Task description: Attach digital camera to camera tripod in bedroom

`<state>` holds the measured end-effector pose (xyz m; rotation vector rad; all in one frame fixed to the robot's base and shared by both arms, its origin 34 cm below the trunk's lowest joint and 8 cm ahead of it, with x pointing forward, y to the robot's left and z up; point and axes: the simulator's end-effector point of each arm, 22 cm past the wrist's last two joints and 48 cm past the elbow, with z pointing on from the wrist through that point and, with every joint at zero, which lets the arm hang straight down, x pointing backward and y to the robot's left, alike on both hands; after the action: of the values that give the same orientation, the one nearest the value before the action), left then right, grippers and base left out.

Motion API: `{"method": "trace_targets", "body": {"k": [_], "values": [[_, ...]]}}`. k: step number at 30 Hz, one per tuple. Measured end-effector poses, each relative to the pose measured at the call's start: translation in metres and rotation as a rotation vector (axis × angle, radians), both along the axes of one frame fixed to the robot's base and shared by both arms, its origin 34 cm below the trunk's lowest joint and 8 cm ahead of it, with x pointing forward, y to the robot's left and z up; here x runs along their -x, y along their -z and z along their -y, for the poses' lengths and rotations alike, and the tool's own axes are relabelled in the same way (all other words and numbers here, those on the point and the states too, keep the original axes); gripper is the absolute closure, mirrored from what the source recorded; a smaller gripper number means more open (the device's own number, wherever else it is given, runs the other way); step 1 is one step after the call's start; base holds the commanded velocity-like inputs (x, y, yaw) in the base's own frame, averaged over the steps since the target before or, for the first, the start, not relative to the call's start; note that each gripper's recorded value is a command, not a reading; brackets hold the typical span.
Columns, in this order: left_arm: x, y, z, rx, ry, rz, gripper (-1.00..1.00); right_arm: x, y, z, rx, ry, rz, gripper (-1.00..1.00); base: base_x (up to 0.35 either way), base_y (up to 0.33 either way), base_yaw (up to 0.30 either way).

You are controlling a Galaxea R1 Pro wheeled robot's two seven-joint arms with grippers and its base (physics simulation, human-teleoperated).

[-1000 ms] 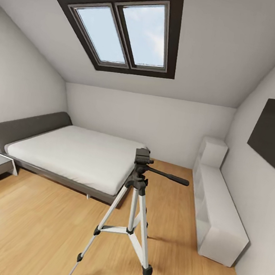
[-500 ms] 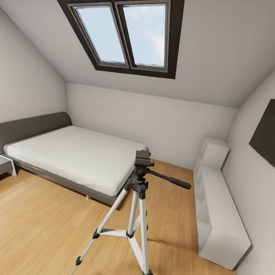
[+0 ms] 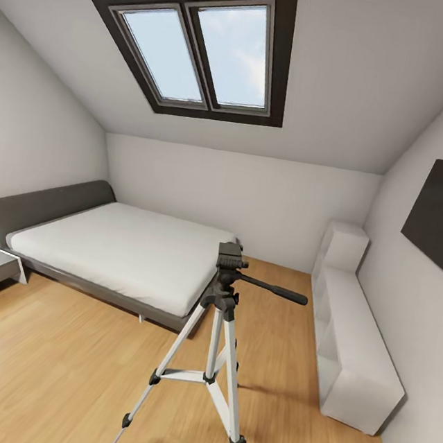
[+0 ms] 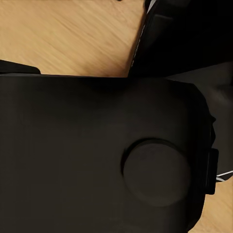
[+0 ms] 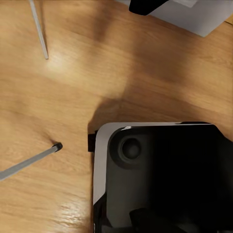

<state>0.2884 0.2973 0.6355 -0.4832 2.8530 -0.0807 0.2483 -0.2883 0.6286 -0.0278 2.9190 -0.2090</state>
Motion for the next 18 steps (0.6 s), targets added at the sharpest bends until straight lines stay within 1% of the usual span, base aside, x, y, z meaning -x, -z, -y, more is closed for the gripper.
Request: {"method": "trace_targets", "body": {"k": [18], "values": [[-0.0002, 0.0000, 0.0012, 0.002, 0.001, 0.001, 1.00, -0.0003, -0.0001, 0.0002, 0.002, -0.003, 0.002, -1.00, 0.000, 0.000, 0.000]]}}
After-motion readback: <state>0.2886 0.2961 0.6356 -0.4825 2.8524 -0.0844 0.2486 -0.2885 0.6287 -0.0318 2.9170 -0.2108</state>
